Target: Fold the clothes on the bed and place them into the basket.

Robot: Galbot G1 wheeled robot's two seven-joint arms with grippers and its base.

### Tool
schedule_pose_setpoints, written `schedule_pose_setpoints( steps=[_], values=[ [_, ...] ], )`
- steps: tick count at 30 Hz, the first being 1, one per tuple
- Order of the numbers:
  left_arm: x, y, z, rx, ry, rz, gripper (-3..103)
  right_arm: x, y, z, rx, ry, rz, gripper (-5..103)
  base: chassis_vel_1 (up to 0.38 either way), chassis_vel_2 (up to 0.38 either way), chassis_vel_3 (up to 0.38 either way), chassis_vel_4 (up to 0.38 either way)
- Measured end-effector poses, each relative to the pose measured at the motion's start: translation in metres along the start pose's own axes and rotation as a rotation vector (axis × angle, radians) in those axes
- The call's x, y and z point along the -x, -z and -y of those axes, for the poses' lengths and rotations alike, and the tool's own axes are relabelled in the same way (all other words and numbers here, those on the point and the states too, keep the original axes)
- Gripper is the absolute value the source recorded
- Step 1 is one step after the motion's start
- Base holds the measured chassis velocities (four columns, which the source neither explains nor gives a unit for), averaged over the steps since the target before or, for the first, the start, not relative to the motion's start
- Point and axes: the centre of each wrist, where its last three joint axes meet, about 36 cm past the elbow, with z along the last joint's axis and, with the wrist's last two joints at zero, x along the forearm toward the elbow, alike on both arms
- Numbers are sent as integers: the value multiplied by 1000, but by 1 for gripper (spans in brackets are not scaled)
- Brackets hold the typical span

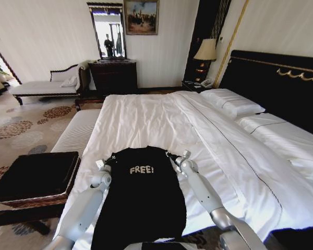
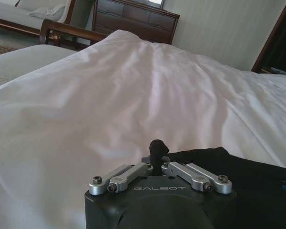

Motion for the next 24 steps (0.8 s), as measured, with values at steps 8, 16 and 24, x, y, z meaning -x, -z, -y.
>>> schedule_pose_setpoints(
  steps=[8, 16, 24],
  values=[
    [-10, 8, -1, -11, -12, 19, 1, -11, 5, -10, -31, 29, 33, 0, 0, 0, 0, 0],
    [-38, 47, -18, -23, -32, 116, 1, -52, 31, -54, -134, 111, 134, 0, 0, 0, 0, 0],
    [-71, 114, -20, -16, -93, 268, 1, -78, 66, -117, -212, 223, 246, 0, 0, 0, 0, 0]
  ],
)
